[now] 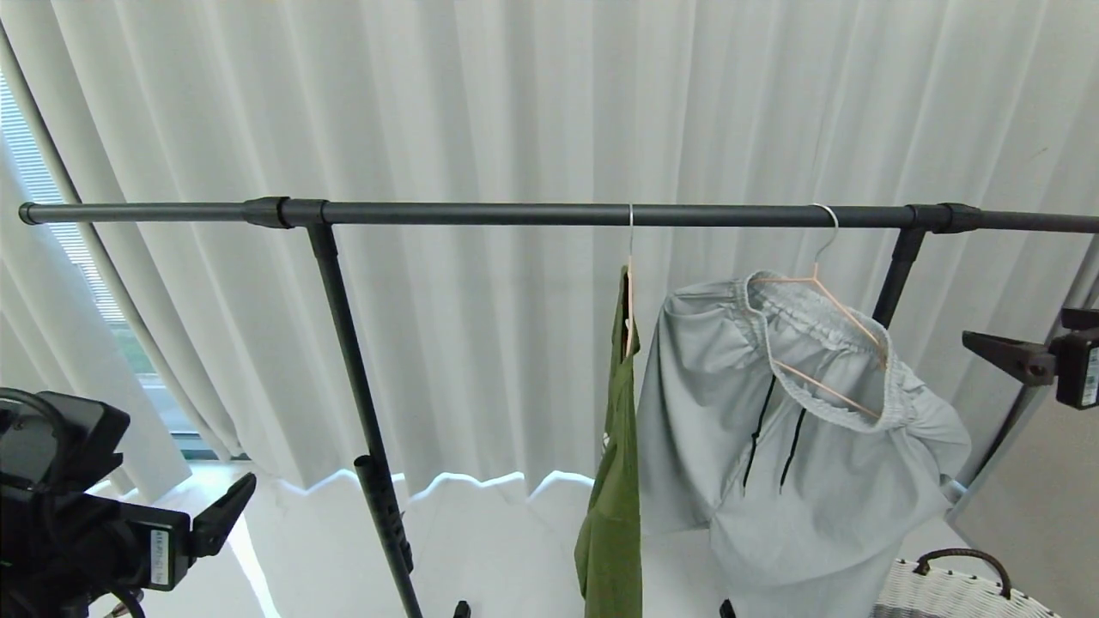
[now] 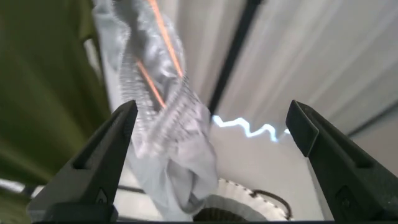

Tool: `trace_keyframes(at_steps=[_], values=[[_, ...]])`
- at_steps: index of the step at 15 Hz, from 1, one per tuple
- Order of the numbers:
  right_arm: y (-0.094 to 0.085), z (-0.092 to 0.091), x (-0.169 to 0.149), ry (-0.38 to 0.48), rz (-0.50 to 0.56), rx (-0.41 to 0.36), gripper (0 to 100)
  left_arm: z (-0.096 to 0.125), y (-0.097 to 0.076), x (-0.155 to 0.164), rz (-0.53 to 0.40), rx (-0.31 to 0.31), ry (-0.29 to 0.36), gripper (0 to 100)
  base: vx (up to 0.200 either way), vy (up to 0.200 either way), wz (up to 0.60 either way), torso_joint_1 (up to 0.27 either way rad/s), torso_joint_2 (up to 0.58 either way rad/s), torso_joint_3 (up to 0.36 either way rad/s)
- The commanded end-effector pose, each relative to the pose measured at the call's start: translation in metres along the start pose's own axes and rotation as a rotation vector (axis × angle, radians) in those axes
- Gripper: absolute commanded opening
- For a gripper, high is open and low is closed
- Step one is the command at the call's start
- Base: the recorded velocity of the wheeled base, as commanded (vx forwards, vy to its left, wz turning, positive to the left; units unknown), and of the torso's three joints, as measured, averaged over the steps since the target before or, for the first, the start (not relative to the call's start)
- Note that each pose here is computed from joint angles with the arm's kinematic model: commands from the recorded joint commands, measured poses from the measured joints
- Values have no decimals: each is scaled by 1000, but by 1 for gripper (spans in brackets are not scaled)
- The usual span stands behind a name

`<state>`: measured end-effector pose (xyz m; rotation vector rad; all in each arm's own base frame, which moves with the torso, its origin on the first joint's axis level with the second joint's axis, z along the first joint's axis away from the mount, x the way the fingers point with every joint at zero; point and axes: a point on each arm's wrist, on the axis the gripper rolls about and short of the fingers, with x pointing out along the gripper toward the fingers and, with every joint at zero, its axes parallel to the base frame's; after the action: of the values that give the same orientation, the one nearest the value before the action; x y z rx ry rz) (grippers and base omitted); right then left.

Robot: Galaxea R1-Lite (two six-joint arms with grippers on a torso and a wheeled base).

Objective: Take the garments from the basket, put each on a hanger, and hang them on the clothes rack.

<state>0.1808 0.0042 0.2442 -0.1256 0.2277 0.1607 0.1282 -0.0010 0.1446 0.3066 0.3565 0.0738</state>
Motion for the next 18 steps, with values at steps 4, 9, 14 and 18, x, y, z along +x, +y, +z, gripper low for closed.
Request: trace_keyframes(at_steps=[4,9,14,18], values=[[-1,-19,-45,-45,-81,-29,100,-4,10,-18,87,-35,-55,100,-200,0,0,5,2,4],[8,-42,-78,-84,-102,-53,100,-26,9,-40,136,-44,-80,100,-200,0,0,0,2,2],[24,-83,-115,-140,-115,-72,100,-52,3,-70,177,-54,-167,100,-200,0,0,5,1,2],[36,-129,-137,-185,-160,-77,100,-85,-7,-105,201,-44,-253,100,0,0,0,0,0,0]])
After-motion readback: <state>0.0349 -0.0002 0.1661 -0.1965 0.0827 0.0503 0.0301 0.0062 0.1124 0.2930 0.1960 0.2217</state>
